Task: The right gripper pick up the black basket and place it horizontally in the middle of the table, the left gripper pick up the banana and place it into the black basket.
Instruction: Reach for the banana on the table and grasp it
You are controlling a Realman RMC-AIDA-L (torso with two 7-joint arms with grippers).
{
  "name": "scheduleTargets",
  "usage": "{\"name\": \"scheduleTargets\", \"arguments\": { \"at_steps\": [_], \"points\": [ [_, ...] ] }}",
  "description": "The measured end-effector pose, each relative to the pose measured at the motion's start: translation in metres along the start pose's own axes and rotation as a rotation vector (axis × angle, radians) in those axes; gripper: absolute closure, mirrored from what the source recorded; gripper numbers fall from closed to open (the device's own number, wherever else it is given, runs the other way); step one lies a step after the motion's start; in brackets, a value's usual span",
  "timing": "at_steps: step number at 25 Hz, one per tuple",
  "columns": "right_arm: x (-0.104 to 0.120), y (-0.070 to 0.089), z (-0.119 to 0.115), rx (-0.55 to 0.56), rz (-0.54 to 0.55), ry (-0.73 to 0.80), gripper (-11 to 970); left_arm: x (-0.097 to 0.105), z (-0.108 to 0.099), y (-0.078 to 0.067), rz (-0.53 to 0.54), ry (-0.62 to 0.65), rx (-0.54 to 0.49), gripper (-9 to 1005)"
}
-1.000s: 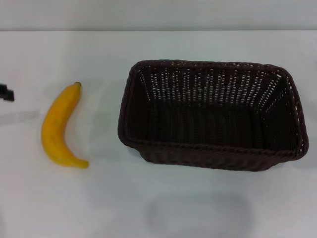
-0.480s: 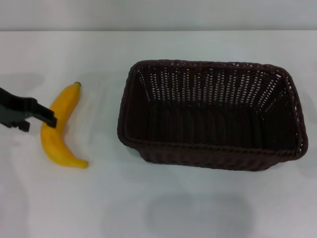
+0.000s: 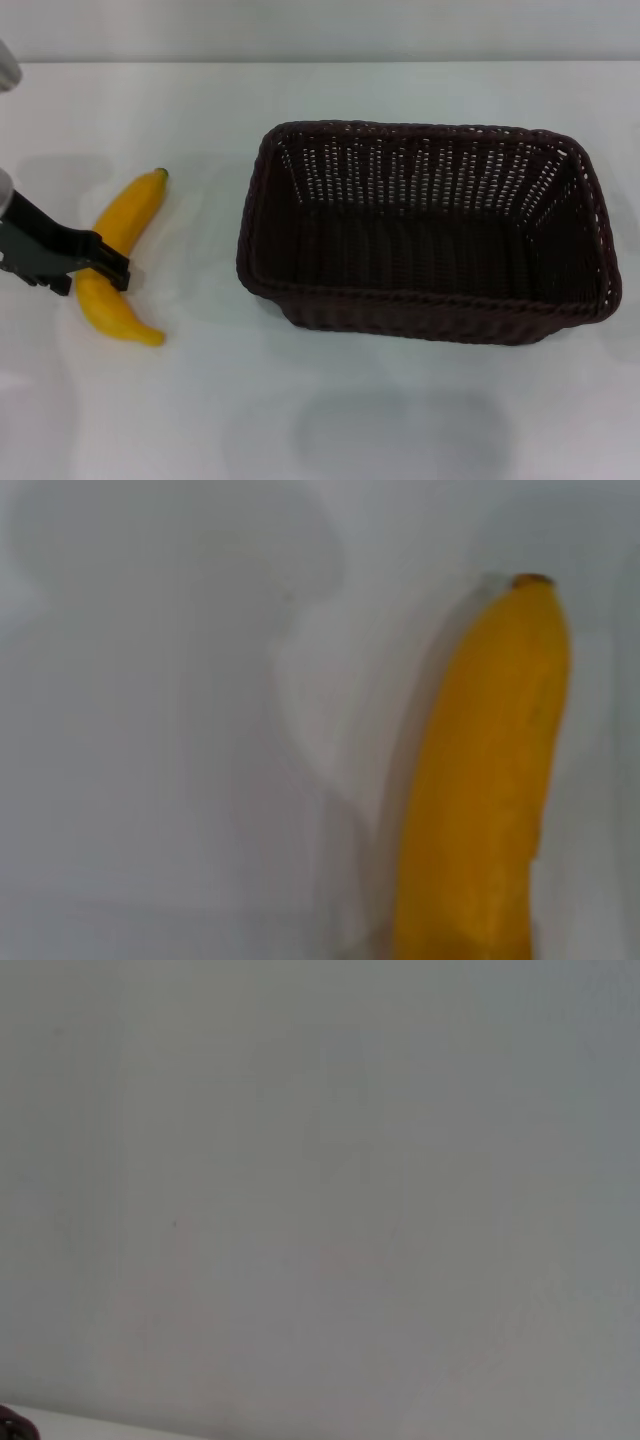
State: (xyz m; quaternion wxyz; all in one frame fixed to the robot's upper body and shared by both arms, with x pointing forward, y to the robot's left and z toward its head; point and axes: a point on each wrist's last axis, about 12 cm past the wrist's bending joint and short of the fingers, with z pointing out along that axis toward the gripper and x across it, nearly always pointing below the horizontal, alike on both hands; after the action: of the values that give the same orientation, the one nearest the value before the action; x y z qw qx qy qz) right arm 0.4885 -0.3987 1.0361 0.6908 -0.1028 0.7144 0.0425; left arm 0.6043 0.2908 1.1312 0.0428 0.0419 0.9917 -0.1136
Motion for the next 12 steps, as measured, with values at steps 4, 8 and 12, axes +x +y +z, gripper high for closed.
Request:
{"name": "scheduleTargets", "arguments": {
  "at_steps": [4,8,12],
  "points": [
    [0.0011,0.0021,0.0006,-0.005,0.006,0.003,286,0.0015,0.0082,0.0000,-0.009,0.011,-0.025,290],
    [0.0010,0.0024,0.0017,-0.005,0.006,0.004,286,-0.0001,0.0093,-0.0010,-0.001,0.013,-0.030,313],
    [0.0011,0.0017,0.0016,0.002,0.009,0.002,286,-0.0017,0.0077,-0.0019,0.028,0.006,-0.021,335]
  ]
}}
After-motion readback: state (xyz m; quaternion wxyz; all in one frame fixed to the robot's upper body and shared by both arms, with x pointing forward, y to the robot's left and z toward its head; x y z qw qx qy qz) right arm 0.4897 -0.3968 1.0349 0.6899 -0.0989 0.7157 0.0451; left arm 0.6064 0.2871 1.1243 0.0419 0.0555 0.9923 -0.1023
